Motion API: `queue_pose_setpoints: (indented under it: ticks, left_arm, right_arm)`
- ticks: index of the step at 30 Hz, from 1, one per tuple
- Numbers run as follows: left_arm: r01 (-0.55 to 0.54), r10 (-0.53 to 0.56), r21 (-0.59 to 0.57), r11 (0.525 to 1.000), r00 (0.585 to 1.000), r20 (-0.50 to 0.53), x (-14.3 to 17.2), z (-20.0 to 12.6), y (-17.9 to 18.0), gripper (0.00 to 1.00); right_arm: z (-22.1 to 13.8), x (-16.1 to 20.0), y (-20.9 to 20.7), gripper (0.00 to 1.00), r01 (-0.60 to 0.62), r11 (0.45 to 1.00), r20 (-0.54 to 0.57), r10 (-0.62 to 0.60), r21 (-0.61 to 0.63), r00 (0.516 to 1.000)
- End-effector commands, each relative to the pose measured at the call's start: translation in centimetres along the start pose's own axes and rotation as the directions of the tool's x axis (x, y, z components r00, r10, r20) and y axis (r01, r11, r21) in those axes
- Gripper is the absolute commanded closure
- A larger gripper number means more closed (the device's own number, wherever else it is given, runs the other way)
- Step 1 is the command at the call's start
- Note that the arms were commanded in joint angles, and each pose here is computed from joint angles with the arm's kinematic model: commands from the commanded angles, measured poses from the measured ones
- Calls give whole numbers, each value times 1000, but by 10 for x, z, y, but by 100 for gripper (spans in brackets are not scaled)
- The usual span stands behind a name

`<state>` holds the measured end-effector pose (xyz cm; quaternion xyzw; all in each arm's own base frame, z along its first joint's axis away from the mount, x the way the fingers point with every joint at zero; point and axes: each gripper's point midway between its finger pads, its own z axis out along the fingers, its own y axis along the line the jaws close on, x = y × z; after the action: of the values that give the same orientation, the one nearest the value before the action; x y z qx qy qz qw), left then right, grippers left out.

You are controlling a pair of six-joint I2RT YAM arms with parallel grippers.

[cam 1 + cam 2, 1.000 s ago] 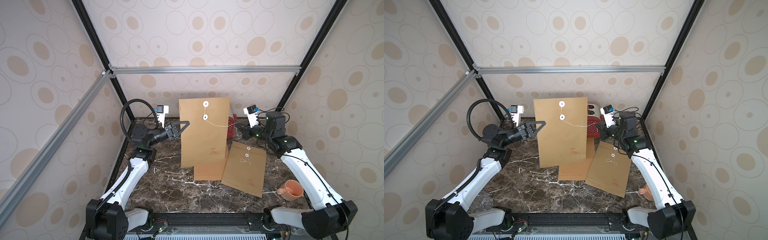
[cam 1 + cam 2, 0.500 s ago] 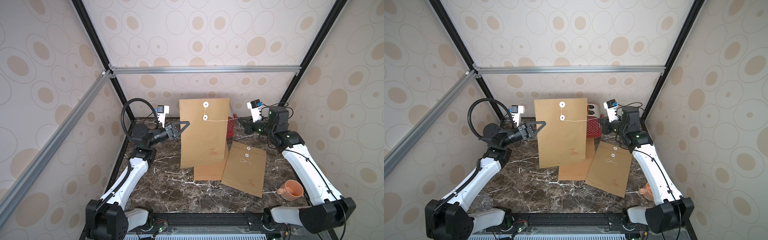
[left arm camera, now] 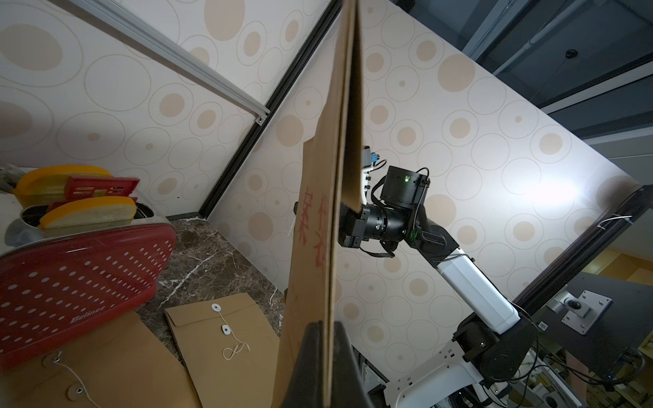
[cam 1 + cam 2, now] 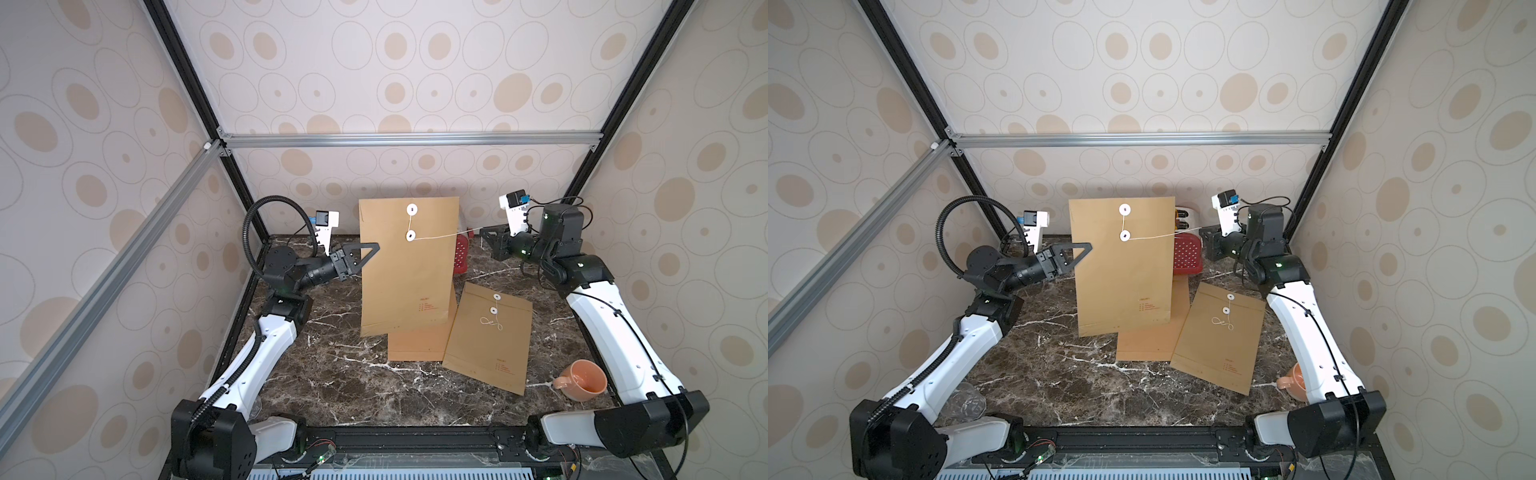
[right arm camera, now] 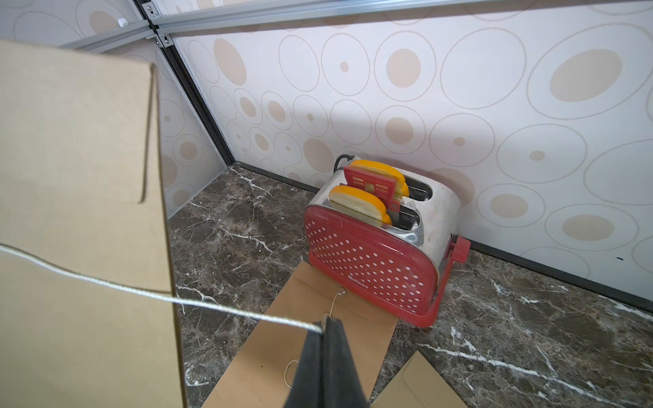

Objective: Close the mouth of the file bag
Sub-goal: Close the file bag.

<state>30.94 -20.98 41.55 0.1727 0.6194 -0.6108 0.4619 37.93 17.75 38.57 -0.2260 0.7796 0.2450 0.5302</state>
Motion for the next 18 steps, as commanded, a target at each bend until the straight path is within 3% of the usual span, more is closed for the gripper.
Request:
queue_pose_setpoints:
  ticks: [1,18]
  left_arm:
    - [-91,91,5,996,996,11,-15,0,-18,100]
    - [-123,117,-78,989,990,-78,-2,-1,-8,100]
  right_arm:
    - [-10,-16,11,100,-7,999,37,9,-42,999]
    - [0,-51,29,100,30,995,72,-23,-98,997]
